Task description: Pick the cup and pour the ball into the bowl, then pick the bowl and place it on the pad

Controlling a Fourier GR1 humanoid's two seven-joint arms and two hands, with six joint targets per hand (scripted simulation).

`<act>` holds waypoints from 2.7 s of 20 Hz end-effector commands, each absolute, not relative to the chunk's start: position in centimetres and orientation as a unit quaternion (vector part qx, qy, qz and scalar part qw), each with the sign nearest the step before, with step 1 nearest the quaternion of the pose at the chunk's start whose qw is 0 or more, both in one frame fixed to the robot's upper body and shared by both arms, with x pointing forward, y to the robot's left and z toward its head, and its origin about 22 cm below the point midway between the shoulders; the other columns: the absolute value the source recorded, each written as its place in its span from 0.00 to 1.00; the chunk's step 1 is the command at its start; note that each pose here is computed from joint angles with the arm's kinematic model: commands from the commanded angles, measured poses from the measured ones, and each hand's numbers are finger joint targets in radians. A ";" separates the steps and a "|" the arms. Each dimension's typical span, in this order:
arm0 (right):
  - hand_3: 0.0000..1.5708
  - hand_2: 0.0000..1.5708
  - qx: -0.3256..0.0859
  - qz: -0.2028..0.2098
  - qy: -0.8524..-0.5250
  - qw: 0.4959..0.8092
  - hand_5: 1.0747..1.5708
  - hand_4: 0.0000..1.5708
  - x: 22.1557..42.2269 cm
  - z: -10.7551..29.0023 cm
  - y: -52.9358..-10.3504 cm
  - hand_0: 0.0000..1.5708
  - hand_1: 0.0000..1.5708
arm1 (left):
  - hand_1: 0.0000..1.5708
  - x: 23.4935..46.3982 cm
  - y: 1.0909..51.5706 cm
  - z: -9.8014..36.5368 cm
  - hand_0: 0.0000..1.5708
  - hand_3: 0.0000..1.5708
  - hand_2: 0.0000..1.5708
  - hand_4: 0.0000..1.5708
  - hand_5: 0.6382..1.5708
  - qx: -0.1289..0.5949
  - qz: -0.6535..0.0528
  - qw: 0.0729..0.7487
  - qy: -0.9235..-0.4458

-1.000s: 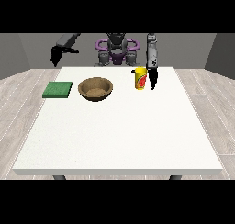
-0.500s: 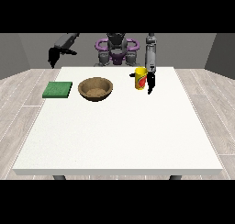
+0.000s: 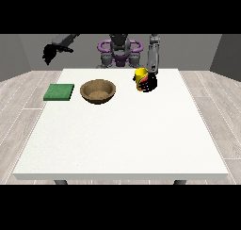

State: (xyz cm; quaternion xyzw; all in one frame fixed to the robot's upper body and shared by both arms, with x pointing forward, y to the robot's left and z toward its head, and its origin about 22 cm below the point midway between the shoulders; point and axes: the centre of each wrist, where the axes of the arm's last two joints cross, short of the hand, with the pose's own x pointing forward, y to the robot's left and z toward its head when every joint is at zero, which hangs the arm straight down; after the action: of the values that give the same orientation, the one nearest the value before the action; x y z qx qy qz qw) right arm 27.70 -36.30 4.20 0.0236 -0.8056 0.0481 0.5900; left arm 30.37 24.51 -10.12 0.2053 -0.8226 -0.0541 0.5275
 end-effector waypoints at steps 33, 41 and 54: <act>0.00 0.00 0.026 0.010 -0.725 0.688 1.00 0.00 26.1 -2.2 -39.9 0.00 0.00 | 0.96 41.7 13.2 6.3 0.96 1.00 1.00 0.90 0.79 0.557 -0.503 0.330 -0.573; 0.00 0.00 0.047 0.018 -0.727 0.684 1.00 0.00 27.8 -1.6 -39.3 0.00 0.00 | 0.98 40.2 6.6 5.0 0.98 1.00 1.00 1.00 0.52 0.586 -0.655 0.145 -0.454; 0.00 0.00 0.018 -0.018 -0.699 0.714 1.00 0.00 27.1 -2.4 -40.4 0.00 0.00 | 0.92 37.6 3.3 3.5 0.92 1.00 1.00 0.97 0.53 0.578 -0.717 0.010 -0.390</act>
State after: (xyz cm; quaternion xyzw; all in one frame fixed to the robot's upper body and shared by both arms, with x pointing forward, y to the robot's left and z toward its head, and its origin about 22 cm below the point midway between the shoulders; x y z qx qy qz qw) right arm 27.08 -41.21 -1.52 0.0318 -0.7211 0.0037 0.6921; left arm 38.52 4.17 3.78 0.5933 -0.3909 -0.7029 0.0332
